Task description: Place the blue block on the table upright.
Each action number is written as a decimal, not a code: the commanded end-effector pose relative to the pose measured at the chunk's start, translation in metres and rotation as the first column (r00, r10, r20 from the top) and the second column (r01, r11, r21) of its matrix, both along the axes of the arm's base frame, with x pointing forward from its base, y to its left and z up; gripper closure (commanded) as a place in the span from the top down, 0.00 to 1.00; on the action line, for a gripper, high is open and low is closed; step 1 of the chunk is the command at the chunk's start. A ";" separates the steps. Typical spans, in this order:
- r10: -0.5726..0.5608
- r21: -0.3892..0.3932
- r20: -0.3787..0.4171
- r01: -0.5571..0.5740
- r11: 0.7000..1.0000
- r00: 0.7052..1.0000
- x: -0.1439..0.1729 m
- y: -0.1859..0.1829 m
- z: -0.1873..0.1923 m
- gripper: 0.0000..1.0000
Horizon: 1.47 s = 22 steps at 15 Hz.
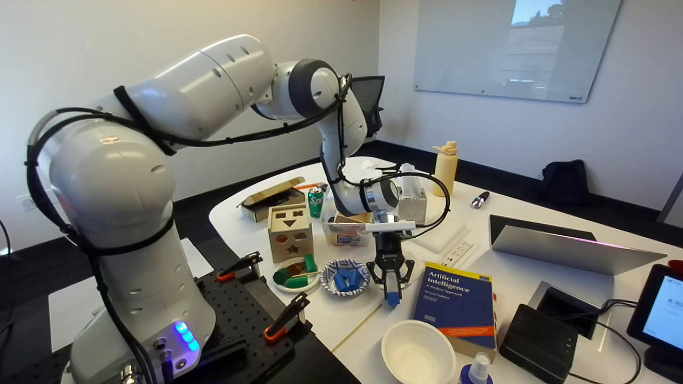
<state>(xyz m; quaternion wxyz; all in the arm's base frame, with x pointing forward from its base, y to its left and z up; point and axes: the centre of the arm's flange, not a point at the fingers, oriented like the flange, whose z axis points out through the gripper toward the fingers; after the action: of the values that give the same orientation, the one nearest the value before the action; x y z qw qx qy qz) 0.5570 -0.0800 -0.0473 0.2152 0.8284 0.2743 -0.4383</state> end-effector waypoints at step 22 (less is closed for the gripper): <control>-0.187 -0.220 -0.329 0.117 0.968 0.925 0.016 -0.025 -0.046 0.10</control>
<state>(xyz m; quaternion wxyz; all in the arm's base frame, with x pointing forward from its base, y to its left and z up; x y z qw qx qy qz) 0.5536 -0.1032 -0.0855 0.2128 0.7450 0.2015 -0.5993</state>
